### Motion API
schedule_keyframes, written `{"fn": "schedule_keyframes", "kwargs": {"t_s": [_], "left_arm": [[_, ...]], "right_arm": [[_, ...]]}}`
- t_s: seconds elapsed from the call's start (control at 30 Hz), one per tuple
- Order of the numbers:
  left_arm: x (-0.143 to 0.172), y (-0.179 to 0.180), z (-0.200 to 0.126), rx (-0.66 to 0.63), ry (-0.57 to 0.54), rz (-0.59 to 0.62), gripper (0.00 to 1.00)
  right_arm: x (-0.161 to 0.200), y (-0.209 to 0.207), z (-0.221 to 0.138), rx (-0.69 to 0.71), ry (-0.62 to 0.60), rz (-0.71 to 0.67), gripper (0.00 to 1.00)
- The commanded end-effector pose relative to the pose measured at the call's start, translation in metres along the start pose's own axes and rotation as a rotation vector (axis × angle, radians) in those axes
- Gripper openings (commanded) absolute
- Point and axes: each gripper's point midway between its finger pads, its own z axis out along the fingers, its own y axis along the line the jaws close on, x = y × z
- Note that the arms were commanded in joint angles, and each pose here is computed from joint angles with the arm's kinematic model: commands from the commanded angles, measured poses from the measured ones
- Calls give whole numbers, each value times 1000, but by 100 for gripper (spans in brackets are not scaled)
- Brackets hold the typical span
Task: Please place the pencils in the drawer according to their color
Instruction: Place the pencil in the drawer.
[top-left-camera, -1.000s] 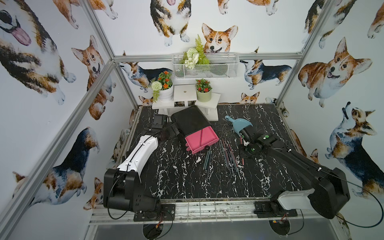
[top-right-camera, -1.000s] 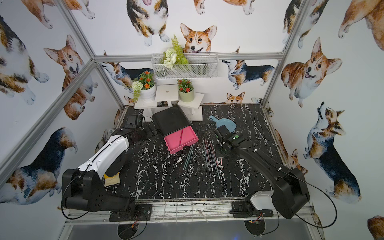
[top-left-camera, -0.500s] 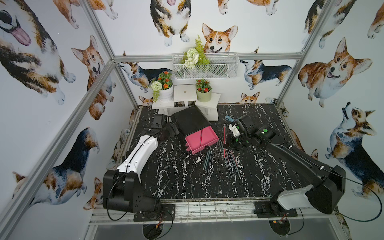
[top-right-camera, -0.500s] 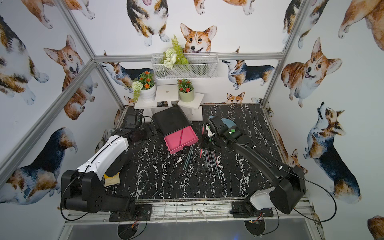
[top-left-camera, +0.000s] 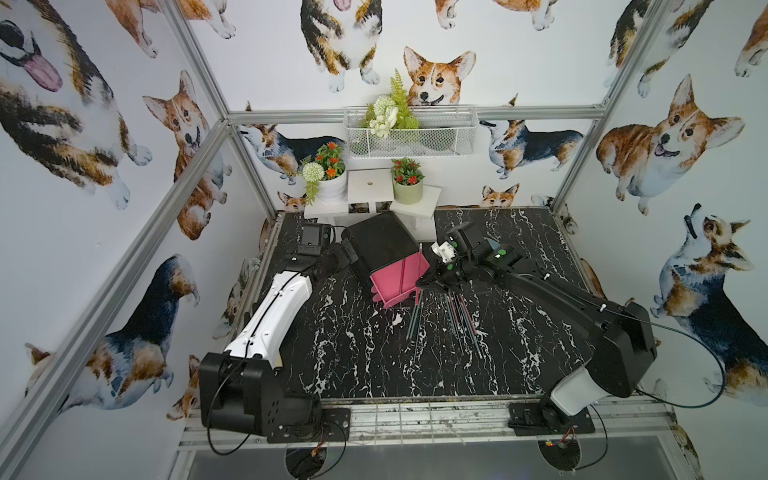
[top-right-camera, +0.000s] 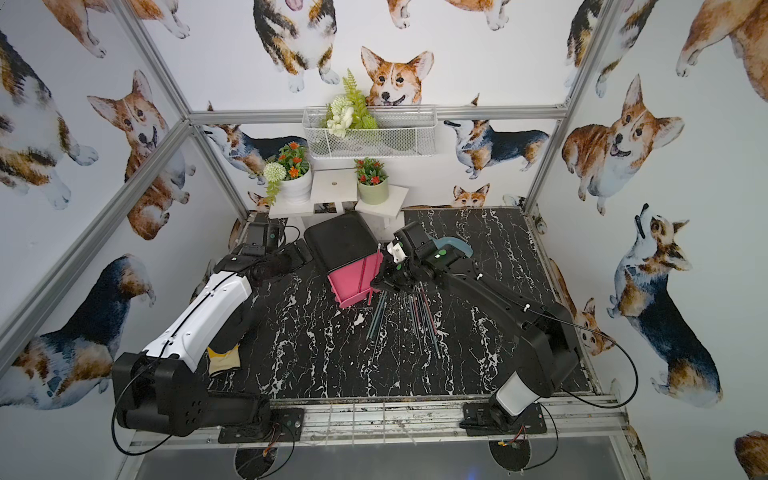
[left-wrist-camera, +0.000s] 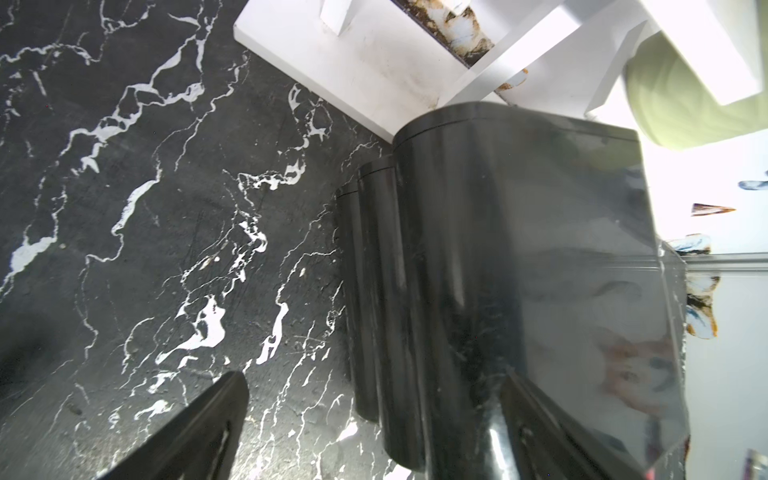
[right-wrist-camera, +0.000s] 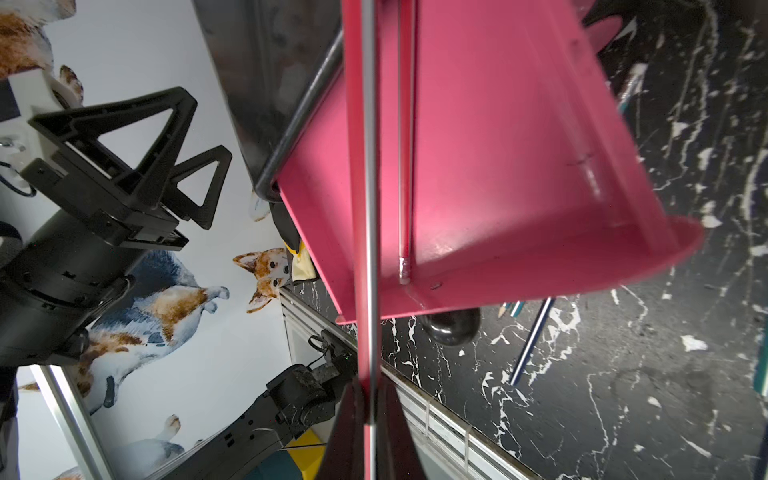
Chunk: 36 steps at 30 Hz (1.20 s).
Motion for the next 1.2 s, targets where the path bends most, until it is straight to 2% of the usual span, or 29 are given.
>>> {"fn": "schedule_keyframes", "kwargs": {"t_s": [0.0, 0.5, 1.17], "left_arm": [[-4, -8, 2, 27, 6, 23, 100], [-9, -15, 17, 21, 35, 56, 100], [-13, -17, 18, 17, 35, 69, 100]], "right_arm": [[2, 25, 3, -101, 35, 12, 0], [29, 17, 8, -111, 172, 105, 0], [19, 21, 25, -116, 204, 127, 0]]}}
